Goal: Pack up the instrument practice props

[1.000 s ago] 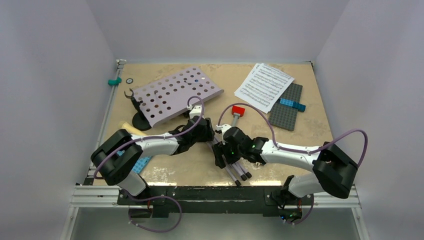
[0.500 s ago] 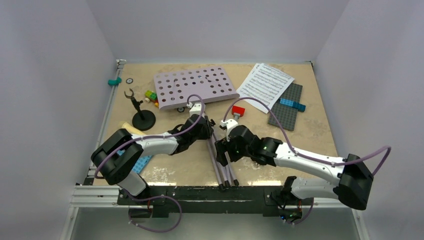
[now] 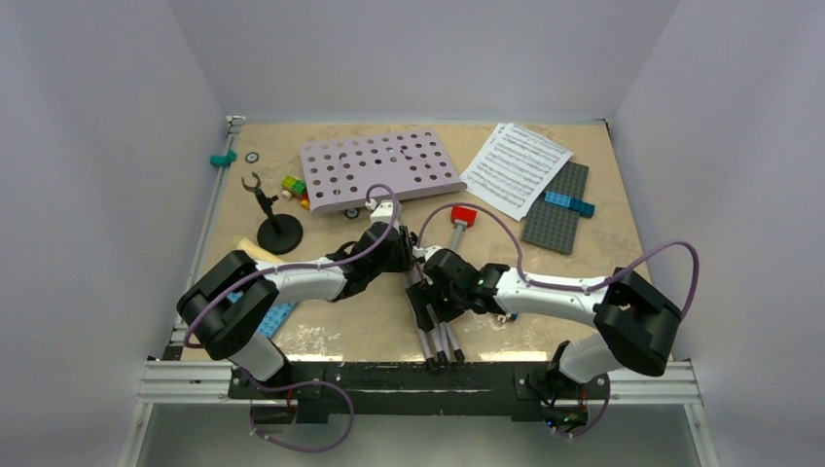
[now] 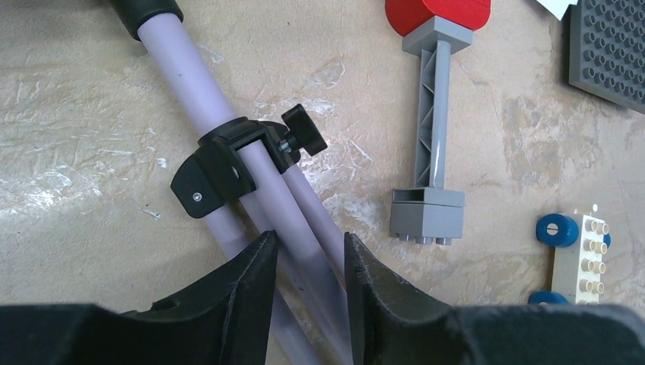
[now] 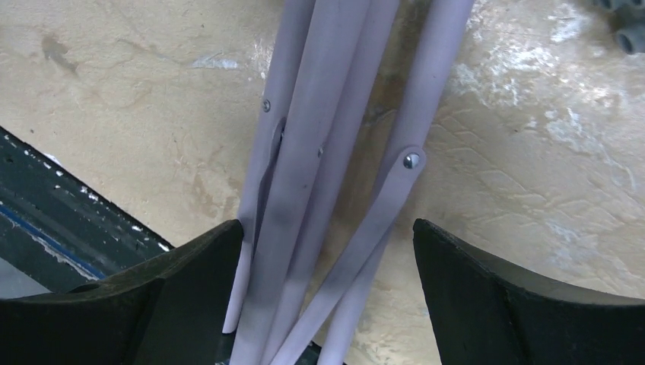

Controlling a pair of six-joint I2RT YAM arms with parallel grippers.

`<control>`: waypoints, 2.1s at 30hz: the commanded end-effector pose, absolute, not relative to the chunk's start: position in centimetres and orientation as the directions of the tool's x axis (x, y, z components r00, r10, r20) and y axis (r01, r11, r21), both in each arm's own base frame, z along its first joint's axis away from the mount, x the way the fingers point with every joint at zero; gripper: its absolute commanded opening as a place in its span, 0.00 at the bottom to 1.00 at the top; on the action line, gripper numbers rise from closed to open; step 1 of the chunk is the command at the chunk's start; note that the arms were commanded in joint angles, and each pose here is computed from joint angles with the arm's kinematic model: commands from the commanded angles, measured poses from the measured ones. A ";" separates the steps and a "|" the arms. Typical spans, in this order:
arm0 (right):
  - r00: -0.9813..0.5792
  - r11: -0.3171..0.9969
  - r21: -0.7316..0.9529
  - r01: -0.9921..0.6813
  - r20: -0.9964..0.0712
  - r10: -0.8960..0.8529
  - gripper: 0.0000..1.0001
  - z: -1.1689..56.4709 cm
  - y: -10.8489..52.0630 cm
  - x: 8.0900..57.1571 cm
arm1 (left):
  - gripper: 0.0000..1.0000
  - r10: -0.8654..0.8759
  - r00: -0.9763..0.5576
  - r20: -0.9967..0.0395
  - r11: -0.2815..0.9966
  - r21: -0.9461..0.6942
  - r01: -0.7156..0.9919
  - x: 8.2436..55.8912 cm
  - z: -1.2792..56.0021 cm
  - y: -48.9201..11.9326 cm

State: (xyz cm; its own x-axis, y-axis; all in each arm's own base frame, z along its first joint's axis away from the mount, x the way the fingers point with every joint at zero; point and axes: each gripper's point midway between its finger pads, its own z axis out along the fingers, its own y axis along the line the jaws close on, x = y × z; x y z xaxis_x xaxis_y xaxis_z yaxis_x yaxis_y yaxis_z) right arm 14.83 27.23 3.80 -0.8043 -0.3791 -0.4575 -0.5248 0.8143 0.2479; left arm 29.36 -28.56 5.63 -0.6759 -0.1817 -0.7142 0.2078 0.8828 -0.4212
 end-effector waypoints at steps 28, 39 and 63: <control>-0.844 0.813 0.300 -0.499 -0.381 -0.377 0.59 0.5 29.1 14.2 | 0.65 -0.157 -0.762 -0.628 0.900 -0.408 0.151 28.9 5.1 -29.4; -0.834 0.800 0.313 -0.513 -0.403 -0.377 0.60 1.4 29.4 14.2 | 0.53 -0.158 -0.747 -0.646 0.892 -0.418 0.172 28.9 5.0 -29.4; -0.517 0.844 0.149 -0.515 -0.840 -0.167 0.82 19.2 22.4 18.7 | 0.94 -0.203 -0.496 -0.844 0.892 -0.368 0.261 26.0 21.6 -21.9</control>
